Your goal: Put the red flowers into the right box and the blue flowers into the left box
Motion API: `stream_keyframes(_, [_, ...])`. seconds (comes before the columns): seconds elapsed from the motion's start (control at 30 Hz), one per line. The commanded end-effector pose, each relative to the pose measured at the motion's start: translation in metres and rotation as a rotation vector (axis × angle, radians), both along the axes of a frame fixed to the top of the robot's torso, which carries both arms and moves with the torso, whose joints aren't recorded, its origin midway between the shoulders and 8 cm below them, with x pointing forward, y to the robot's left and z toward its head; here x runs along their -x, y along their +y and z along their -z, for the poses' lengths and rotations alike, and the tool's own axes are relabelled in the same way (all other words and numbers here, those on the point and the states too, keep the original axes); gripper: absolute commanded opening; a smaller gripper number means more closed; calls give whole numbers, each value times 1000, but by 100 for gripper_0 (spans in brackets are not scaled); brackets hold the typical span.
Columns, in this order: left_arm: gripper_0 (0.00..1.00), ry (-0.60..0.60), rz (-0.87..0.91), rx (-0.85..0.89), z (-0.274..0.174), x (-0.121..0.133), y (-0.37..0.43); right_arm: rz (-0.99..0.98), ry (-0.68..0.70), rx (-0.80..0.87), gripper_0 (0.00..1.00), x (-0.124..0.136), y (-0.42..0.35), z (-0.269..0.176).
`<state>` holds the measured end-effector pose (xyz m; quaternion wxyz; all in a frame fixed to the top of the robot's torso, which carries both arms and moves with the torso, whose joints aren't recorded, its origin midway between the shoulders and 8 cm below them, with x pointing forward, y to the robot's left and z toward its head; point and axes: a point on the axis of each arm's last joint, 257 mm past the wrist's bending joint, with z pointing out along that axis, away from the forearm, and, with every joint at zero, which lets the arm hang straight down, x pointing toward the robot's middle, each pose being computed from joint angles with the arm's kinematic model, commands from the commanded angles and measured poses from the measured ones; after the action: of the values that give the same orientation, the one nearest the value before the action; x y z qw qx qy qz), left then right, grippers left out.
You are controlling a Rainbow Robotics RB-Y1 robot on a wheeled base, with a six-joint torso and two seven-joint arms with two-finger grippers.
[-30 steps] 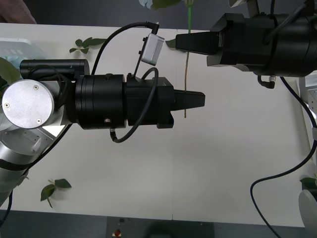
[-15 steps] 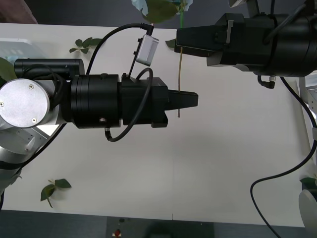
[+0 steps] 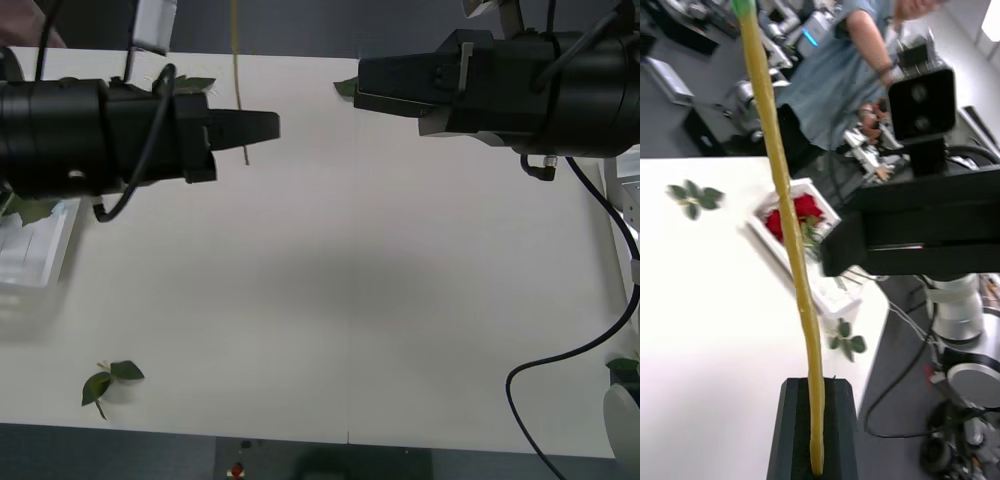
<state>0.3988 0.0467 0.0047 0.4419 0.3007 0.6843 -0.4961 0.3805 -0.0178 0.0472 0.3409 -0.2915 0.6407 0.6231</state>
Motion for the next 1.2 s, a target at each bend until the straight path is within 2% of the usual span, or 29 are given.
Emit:
stream_keyframes(0.03, [0, 53, -119, -36, 1, -13, 57, 18, -52, -22, 100, 5, -7, -16])
stream_keyframes(0.2, [0, 69, -293, -106, 9, -30, 135, 42, -94, 16, 100, 1, -17, -13])
stream_keyframes(0.3, [0, 87, -394, -127, 15, -42, 179, 66, -166, 50, 100, -4, -26, -9])
stream_keyframes(0.7, [0, 191, -765, -329, 64, -75, 368, 113, -335, 224, 100, -10, -80, 22])
stream_keyframes(0.93, [0, 268, -922, -471, 109, -75, 448, 120, -449, 377, 100, -8, -120, 40])
stream_keyframes(1.2, [0, 386, -961, -533, 154, -64, 481, 130, -589, 536, 100, -11, -163, 56])
